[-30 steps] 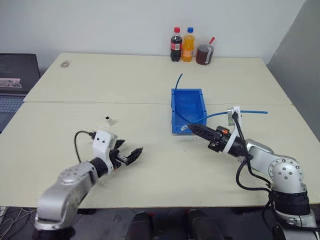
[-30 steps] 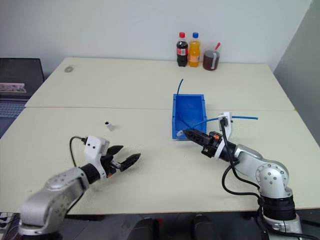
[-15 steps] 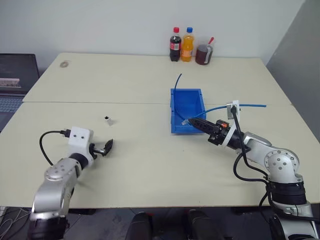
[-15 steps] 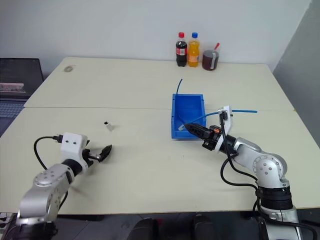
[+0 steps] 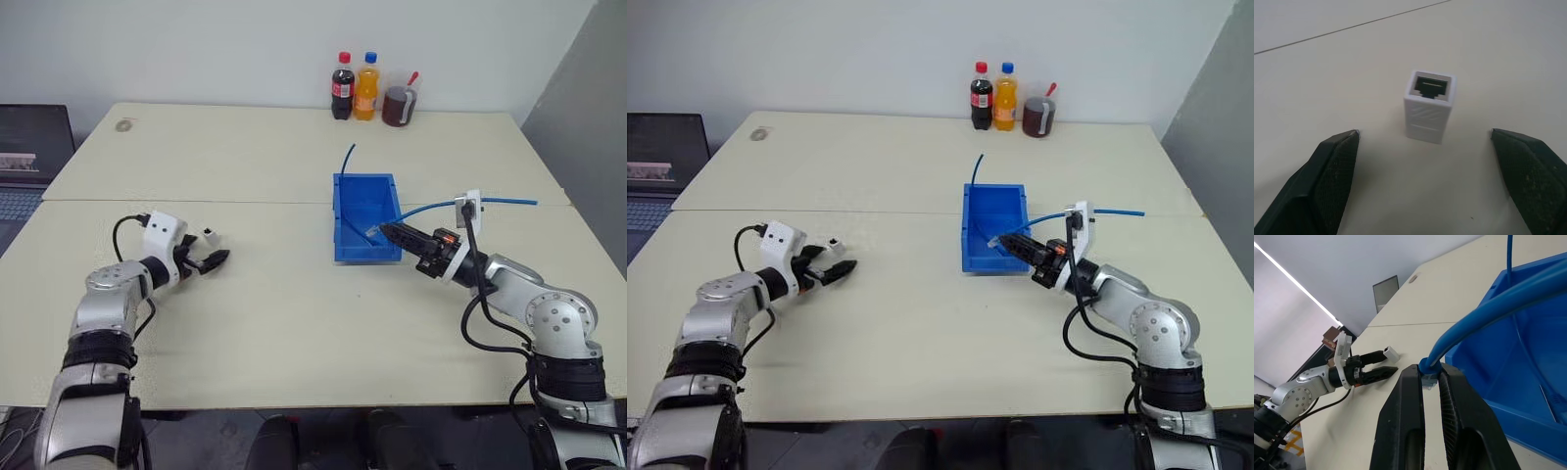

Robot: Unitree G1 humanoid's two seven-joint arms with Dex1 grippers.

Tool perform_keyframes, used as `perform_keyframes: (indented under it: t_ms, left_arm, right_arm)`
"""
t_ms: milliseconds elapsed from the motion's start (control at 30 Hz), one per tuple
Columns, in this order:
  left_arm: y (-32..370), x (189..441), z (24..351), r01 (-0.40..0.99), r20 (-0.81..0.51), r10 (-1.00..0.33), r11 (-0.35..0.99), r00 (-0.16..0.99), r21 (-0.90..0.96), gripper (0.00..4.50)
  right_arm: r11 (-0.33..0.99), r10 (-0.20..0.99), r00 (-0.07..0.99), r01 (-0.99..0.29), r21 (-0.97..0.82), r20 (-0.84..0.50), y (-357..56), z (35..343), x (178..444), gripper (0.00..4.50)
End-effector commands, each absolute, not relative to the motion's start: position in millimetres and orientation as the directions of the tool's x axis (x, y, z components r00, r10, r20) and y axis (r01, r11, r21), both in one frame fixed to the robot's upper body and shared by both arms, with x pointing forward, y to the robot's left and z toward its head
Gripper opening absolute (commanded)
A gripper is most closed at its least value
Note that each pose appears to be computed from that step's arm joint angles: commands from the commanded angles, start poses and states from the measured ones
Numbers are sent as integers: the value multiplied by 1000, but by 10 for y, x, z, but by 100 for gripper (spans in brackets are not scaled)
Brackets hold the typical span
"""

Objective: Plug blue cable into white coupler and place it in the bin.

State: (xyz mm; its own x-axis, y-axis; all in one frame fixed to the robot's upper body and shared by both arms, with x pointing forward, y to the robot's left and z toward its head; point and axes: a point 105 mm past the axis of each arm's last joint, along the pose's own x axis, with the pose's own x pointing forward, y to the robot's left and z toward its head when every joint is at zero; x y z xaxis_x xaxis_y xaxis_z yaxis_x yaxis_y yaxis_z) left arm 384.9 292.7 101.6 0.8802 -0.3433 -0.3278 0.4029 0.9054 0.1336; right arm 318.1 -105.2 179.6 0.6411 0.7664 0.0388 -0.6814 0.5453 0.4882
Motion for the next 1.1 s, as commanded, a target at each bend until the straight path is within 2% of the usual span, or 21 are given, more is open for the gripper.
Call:
perform_keyframes:
  t_ms: [33, 333, 433, 667, 900, 1100]
  left_arm:
    - [2909, 3928, 1110, 448, -324, -381, 879, 866, 164, 449]
    - [2787, 4007, 1079, 536, -367, -452, 827, 813, 169, 449]
    - [2822, 4010, 1061, 531, -388, -434, 826, 813, 189, 400]
    - [2906, 4018, 1051, 500, -401, -387, 835, 830, 229, 224]
    - [2938, 4031, 1094, 494, -405, -374, 833, 834, 249, 79]
    - [2832, 4046, 1129, 542, -398, -422, 798, 815, 264, 80]
  right_arm:
    - [550, 755, 650, -699, 457, 85, -1090, 1941, 3110, 18]
    - [561, 745, 661, -693, 453, 87, -1100, 1967, 3107, 18]
    - [565, 742, 665, -691, 451, 89, -1113, 1977, 3115, 18]
    - [569, 733, 675, -678, 465, 87, -1120, 1940, 3103, 18]
    - [572, 728, 680, -671, 471, 86, -1126, 1929, 3105, 18]
    - [574, 726, 682, -669, 472, 84, -1135, 1911, 3087, 18]
